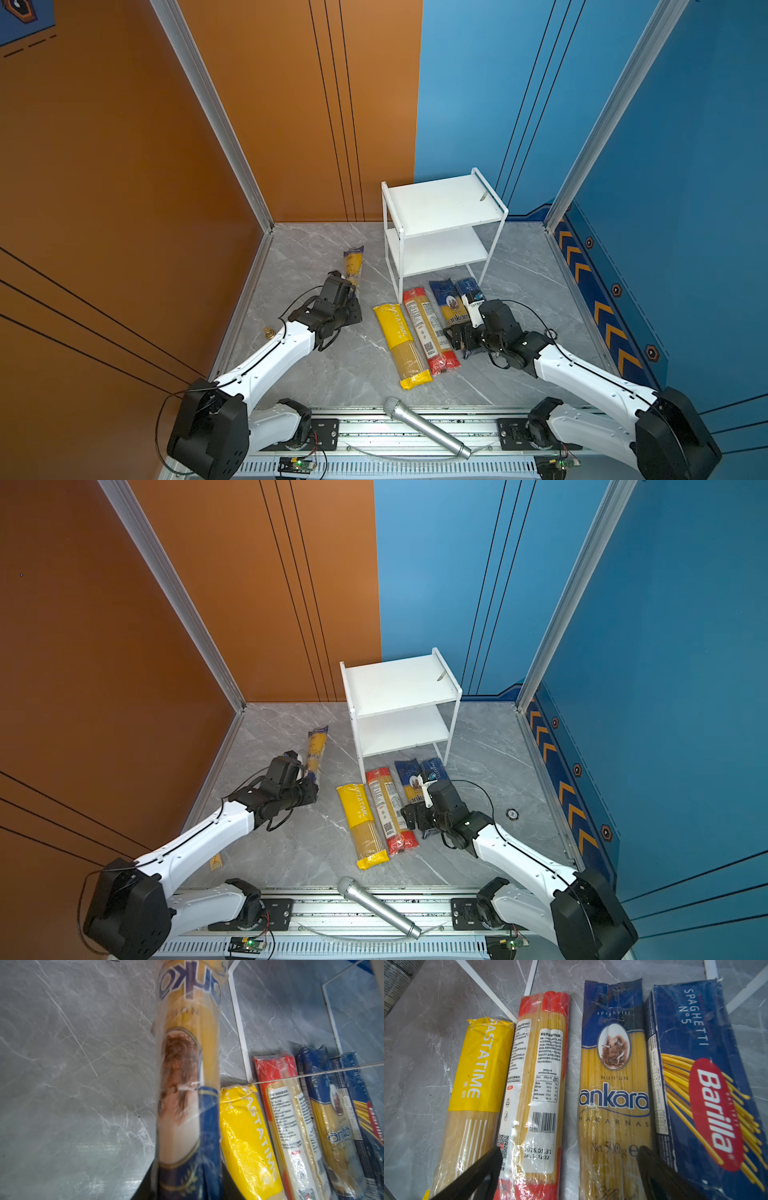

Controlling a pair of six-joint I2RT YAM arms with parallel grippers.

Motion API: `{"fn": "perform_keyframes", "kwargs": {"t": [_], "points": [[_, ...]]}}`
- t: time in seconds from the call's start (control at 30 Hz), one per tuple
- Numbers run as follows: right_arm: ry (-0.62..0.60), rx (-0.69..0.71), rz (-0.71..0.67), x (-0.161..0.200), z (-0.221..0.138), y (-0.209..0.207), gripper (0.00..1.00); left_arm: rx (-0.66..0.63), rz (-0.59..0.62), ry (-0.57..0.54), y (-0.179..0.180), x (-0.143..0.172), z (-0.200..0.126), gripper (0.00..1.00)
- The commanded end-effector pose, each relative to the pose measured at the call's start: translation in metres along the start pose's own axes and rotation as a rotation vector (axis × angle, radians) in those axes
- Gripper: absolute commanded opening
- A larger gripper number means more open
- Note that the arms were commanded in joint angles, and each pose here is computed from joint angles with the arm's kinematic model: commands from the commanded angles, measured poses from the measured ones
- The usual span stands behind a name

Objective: Arrange pasta packages on shelves
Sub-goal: Pick up the pasta bag from the middle-left of the table, then place the pasta bag on the shelf.

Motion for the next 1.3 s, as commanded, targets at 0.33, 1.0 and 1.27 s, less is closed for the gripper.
{"fn": "perform_keyframes", "kwargs": {"t": [0.33,1.0,1.27], "points": [[0.028,0.028,-0.003,-0.001,0.0,-0.006,0.99,0.274,-0.082,-0.282,-0.053,-0.061,-0.094,0.0],[0.071,0.047,0.005,0.005,0.006,-0.012,0.99,0.636,-0.02,-0.548,-0.168,-0.147,-0.201,0.0],[0.09,0.051,0.006,0.009,0.01,-0.014,0.98,0.793,-0.022,-0.579,-0.209,-0.164,-0.227,0.0]]}}
Point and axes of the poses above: each gripper's point midway between its finger pads, its own z axis out along the fingers, its own y axis along the line the jaws close on, x = y × z, the point moved 6 cm from there along -z, back along the fingers, and after that the axes turned 13 degrees about -z, right-handed, at the moved point
